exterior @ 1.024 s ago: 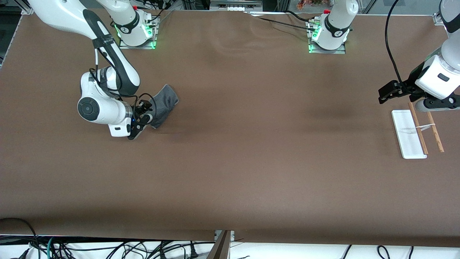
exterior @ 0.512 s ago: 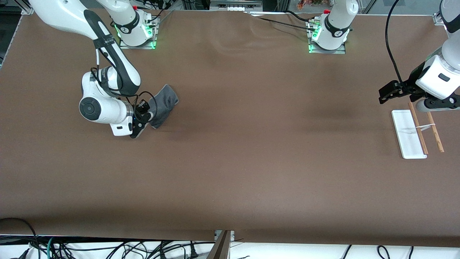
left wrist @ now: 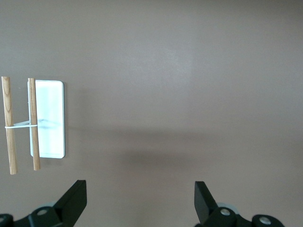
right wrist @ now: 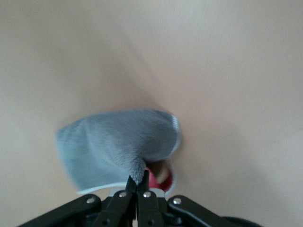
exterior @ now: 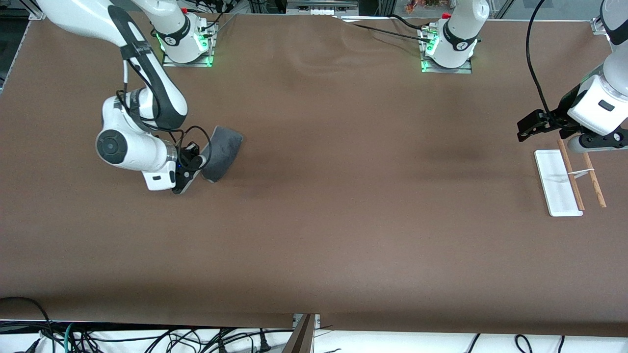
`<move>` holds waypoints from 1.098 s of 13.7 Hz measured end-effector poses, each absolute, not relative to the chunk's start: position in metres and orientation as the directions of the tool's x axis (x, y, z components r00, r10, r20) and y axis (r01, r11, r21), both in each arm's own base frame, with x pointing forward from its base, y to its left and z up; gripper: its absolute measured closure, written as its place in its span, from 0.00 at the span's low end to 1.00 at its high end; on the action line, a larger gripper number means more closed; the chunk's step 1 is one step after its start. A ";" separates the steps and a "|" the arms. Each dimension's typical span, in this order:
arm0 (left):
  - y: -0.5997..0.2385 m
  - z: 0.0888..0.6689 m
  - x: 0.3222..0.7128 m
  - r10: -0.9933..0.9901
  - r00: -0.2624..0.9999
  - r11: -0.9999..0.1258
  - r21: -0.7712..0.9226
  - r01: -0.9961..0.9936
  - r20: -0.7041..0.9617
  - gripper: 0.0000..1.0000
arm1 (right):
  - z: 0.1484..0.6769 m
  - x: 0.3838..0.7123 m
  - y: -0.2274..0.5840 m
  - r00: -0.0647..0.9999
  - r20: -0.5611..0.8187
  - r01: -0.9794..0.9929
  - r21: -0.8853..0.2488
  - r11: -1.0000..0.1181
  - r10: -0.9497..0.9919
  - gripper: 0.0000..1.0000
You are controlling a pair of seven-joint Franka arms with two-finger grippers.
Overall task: Pass towel and hang on rack
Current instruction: 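Lift the towel with the right gripper while the left gripper approaches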
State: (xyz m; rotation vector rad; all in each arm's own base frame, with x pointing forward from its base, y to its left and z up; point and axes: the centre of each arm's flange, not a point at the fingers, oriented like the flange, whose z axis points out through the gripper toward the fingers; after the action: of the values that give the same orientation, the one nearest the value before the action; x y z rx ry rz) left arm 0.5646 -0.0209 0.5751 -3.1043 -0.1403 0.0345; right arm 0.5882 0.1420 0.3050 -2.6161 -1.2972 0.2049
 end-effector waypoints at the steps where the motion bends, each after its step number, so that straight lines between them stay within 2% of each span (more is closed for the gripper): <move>1: -0.021 0.575 0.565 0.091 0.996 -0.995 -0.035 0.090 -0.021 0.00 | 0.335 0.598 0.151 0.616 -0.002 0.760 -0.261 -0.595 0.788 0.98; 4: -0.021 0.575 0.565 0.091 0.996 -0.995 -0.035 0.090 -0.021 0.00 | 0.411 0.610 0.197 0.650 0.076 0.747 -0.251 -0.616 0.757 0.98; 6: -0.021 0.575 0.565 0.091 0.996 -0.995 -0.035 0.090 -0.021 0.00 | 0.442 0.599 0.251 0.648 0.117 0.753 -0.249 -0.609 0.753 0.98; 12: -0.021 0.568 0.567 0.091 0.995 -0.995 -0.036 0.090 -0.034 0.00 | 0.468 0.529 0.403 0.581 0.190 0.814 -0.153 -0.561 0.791 0.98; 15: -0.024 0.546 0.572 0.085 0.992 -0.996 -0.036 0.082 -0.092 0.00 | 0.476 0.520 0.422 0.629 0.213 0.777 -0.152 -0.611 0.747 0.98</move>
State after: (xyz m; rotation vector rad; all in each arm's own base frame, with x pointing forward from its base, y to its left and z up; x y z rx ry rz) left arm 0.5723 -0.0242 0.5462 -3.1029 -0.1304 0.1459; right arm 0.5198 0.4219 0.4758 -2.6230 -1.2474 -0.1880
